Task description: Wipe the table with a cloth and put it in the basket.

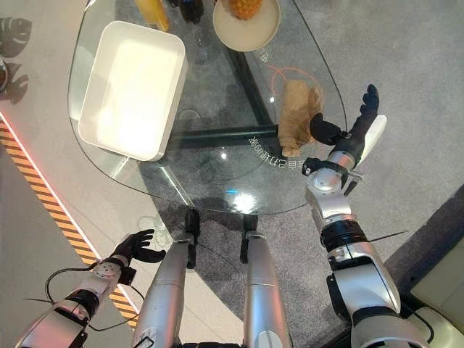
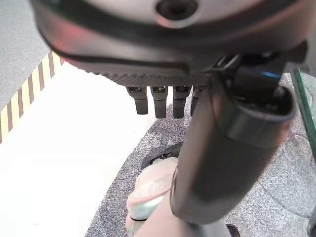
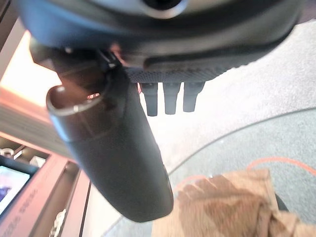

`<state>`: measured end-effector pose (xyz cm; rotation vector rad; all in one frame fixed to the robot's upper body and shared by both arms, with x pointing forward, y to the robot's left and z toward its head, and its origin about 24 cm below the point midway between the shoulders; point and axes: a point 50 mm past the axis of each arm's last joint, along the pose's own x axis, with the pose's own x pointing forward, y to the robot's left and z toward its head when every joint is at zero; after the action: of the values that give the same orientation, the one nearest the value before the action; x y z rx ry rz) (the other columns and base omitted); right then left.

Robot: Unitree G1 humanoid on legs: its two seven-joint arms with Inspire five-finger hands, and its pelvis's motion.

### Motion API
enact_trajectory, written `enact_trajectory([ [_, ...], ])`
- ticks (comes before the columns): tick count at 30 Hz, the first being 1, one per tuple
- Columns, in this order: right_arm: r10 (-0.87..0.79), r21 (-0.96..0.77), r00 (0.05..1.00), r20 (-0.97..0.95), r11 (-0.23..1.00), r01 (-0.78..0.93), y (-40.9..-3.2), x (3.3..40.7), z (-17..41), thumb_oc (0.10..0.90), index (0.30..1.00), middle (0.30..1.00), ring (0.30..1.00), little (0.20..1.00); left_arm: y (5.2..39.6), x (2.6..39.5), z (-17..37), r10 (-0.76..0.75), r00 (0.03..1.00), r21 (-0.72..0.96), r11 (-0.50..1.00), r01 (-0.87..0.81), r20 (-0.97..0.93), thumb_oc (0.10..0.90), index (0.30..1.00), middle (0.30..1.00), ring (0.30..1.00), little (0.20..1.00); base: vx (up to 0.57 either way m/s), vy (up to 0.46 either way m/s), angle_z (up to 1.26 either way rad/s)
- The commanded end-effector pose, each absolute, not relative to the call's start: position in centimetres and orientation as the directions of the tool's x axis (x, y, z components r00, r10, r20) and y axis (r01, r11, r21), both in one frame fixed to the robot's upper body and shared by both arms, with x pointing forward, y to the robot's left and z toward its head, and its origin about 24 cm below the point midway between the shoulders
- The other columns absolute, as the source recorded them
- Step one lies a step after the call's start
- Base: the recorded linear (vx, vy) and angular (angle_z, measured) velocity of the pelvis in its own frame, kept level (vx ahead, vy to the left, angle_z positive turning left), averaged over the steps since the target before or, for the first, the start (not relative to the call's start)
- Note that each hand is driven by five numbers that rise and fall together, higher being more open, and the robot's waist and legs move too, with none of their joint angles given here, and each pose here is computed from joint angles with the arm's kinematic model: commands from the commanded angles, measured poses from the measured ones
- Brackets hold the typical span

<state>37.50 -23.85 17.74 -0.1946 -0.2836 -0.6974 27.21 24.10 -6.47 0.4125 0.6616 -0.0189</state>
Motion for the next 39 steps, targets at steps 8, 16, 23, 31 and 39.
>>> enact_trajectory([
  [8,-0.531,-0.086,0.713,0.458,0.772,0.63,-22.4,38.0,22.5,0.8,0.9,0.9,0.9,0.9,23.8,24.7,-8.6,0.131,0.74,0.355,0.922,0.153,-0.659,0.8,0.9,0.9,0.9,0.9,0.0,0.004,0.0],
  [16,-0.536,-0.166,0.745,0.398,0.756,0.633,-22.0,38.8,22.1,0.8,0.9,0.9,0.9,0.9,22.8,24.9,-8.7,0.113,0.744,0.346,0.923,0.166,-0.659,0.8,0.9,0.9,0.9,0.9,0.0,0.0,0.0],
  [23,-0.574,-0.204,0.752,0.325,0.734,0.648,-22.7,39.6,21.9,0.8,0.9,0.9,0.9,0.9,22.2,24.9,-8.9,0.096,0.745,0.343,0.921,0.185,-0.66,0.8,0.9,0.9,0.9,0.9,0.0,0.002,0.01],
  [31,-0.585,-0.241,0.758,0.288,0.722,0.649,-23.1,40.1,21.8,0.8,0.9,0.9,0.9,0.9,21.7,25.1,-8.8,0.085,0.75,0.342,0.919,0.195,-0.656,0.8,0.9,0.9,0.9,0.9,0.0,0.002,0.01],
  [39,-0.562,-0.305,0.786,0.255,0.725,0.617,-22.9,40.6,21.5,0.8,0.9,0.9,0.9,0.9,21.4,25.1,-8.9,0.074,0.753,0.34,0.918,0.205,-0.654,0.8,0.9,0.9,0.9,0.9,0.0,0.0,0.0],
])
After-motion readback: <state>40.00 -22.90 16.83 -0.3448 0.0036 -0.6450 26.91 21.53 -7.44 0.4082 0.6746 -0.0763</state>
